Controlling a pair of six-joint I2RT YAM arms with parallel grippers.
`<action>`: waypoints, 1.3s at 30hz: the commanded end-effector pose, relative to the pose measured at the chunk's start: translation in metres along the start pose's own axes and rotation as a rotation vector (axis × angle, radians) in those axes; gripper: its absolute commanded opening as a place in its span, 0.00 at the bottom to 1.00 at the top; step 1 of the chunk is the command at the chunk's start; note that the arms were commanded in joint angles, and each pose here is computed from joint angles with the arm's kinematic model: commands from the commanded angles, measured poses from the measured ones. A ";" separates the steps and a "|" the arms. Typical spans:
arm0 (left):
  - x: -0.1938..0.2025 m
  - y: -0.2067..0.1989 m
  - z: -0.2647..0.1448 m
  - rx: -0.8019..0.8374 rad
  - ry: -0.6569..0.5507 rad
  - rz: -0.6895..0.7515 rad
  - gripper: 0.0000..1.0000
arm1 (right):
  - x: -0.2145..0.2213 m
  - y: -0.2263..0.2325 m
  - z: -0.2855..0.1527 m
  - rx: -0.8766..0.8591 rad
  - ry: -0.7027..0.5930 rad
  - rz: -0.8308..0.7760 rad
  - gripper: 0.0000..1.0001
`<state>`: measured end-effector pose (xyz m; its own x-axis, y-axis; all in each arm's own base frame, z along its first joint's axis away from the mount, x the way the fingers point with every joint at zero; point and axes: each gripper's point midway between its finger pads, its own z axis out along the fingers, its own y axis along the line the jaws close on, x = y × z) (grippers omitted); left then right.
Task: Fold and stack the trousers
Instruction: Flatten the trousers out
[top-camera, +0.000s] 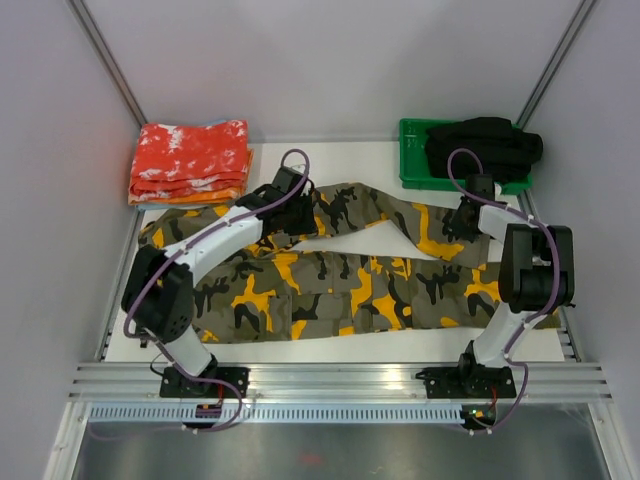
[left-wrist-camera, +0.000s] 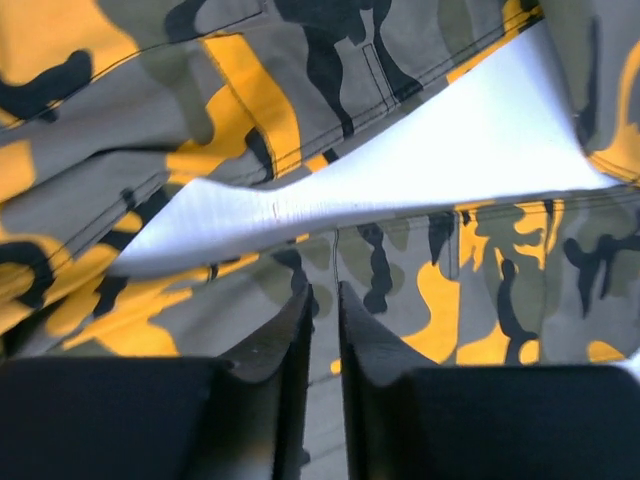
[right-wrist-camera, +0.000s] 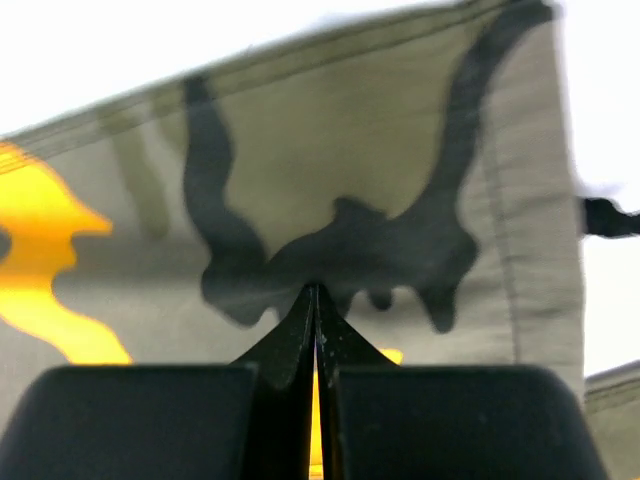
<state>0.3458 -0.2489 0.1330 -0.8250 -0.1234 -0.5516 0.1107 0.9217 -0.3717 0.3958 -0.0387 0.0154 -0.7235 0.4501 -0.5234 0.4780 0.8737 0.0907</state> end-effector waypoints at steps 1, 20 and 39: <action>-0.028 -0.015 0.016 -0.022 -0.077 0.005 0.20 | -0.010 -0.017 0.014 0.051 -0.013 0.063 0.00; 0.010 -0.029 0.151 -0.128 0.073 -0.032 0.02 | -0.072 -0.058 0.035 0.087 -0.092 0.168 0.00; 0.122 -0.016 0.113 -0.130 0.314 0.047 0.02 | -0.080 -0.061 0.061 0.063 -0.081 0.204 0.00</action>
<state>0.3682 -0.3300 0.0160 -0.8873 -0.0790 -0.4544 0.0726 0.9490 -0.3068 0.4512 -0.1361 0.0166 -0.5565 0.5887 -0.5863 0.6352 0.7563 0.1564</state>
